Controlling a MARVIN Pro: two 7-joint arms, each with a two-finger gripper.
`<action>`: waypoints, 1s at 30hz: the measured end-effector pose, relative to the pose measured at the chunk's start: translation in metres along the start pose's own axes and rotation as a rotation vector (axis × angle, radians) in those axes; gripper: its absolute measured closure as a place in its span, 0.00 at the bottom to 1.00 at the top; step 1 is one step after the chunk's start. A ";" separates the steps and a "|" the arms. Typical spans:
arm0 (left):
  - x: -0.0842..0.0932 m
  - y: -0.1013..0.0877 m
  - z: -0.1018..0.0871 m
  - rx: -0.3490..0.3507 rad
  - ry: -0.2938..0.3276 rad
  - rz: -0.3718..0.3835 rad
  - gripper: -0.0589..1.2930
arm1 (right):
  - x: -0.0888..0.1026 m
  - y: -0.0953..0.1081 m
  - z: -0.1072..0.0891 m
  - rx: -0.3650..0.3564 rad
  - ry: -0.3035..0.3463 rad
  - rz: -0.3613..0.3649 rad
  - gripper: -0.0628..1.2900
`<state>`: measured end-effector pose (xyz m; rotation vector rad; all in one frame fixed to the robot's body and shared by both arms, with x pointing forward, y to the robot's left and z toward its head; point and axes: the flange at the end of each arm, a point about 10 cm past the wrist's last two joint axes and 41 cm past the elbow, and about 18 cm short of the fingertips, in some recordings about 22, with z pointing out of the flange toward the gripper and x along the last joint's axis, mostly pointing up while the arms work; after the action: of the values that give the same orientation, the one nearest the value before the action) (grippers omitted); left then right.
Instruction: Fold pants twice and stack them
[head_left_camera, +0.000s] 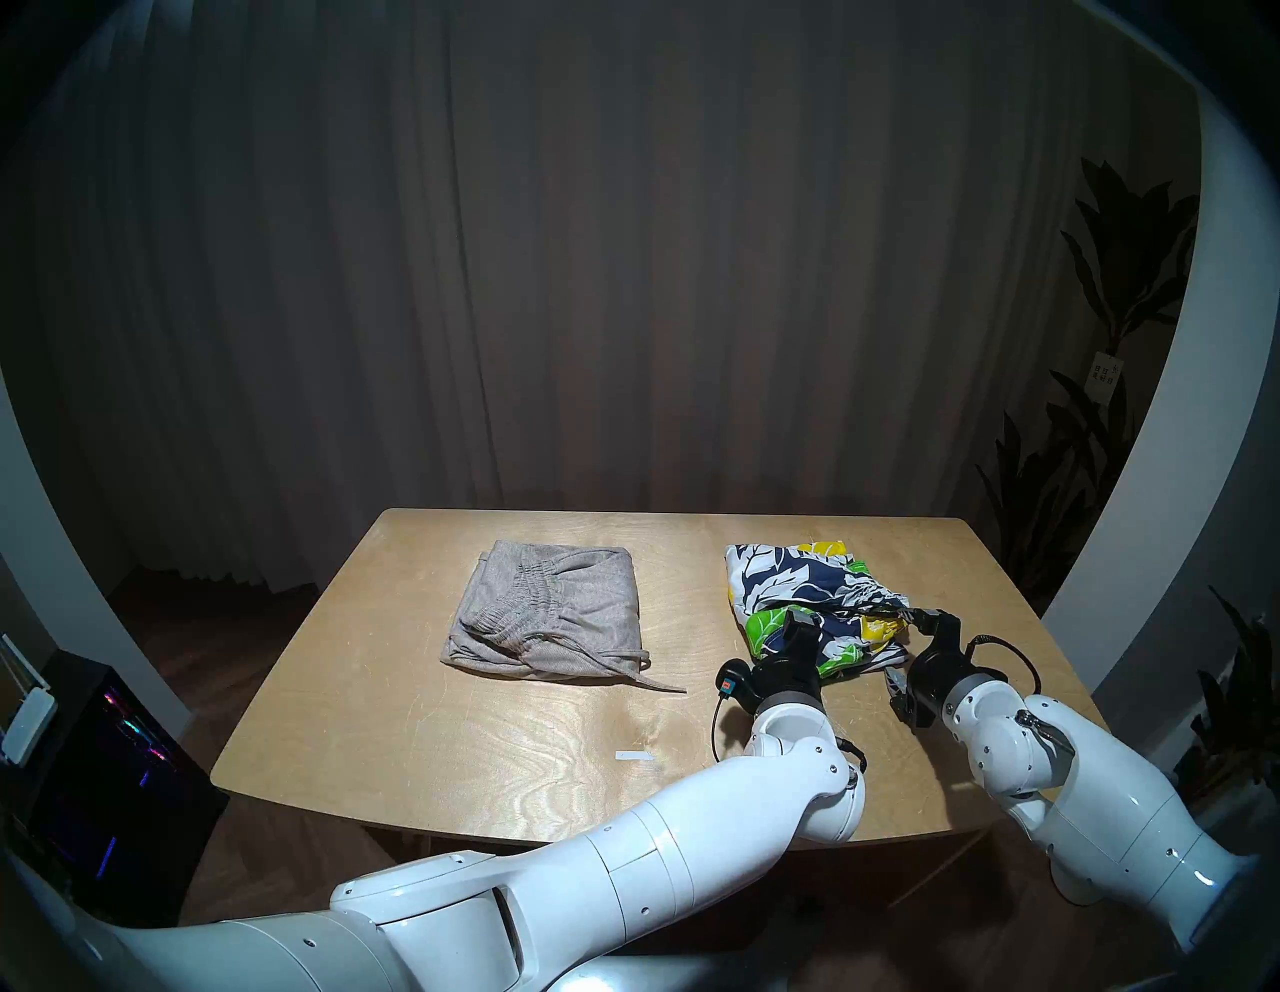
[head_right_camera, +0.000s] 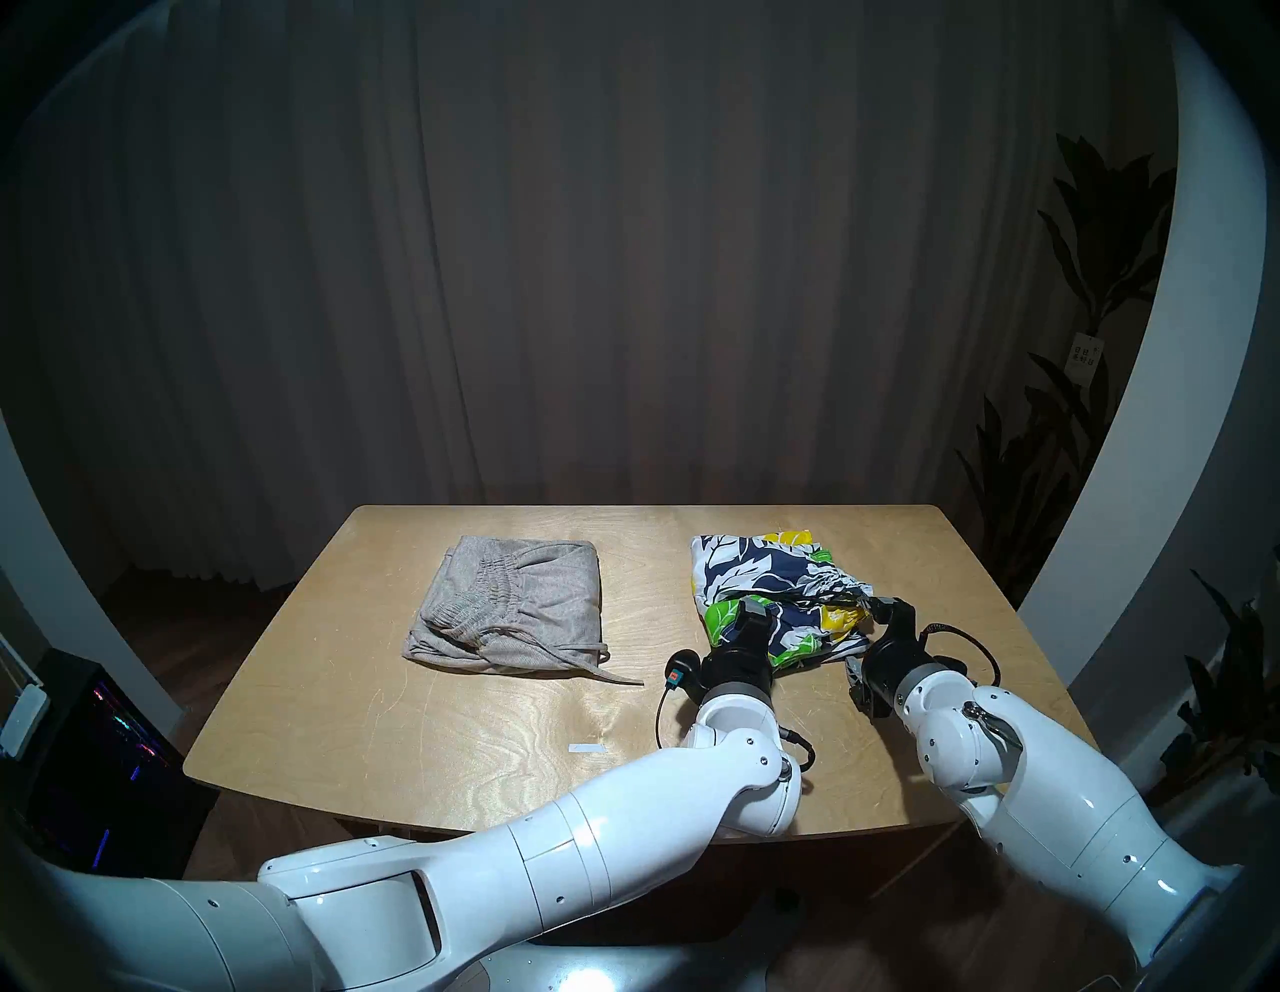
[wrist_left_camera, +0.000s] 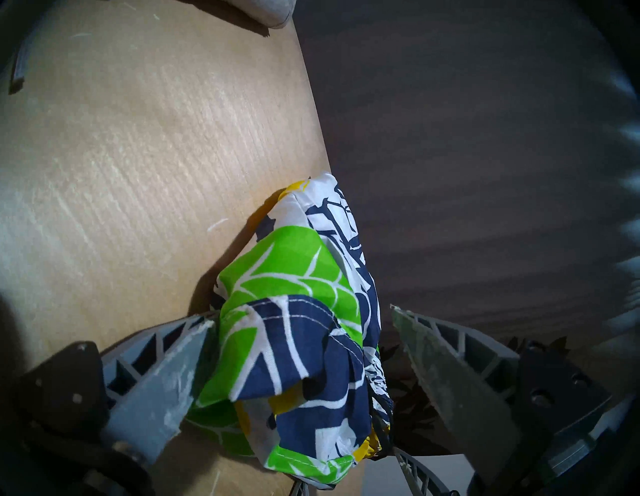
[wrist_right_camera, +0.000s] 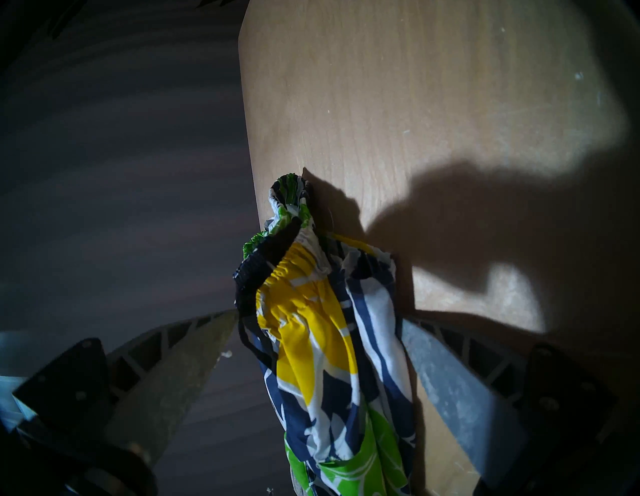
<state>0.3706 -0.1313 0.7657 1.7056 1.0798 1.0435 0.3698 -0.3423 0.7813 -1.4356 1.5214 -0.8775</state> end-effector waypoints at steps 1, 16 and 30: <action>0.000 0.000 0.002 -0.002 -0.005 0.003 0.06 | -0.001 0.000 0.001 -0.001 -0.001 0.000 0.07; 0.009 -0.002 0.017 -0.048 -0.049 -0.030 0.07 | -0.018 -0.005 0.017 0.004 0.023 0.013 0.07; 0.010 0.000 0.032 -0.037 -0.077 -0.021 0.16 | -0.022 -0.007 0.025 0.008 0.060 0.039 0.07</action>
<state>0.4032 -0.1283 0.7585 1.6876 1.0211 0.9714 0.3952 -0.3197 0.7806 -1.3808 1.5833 -0.9094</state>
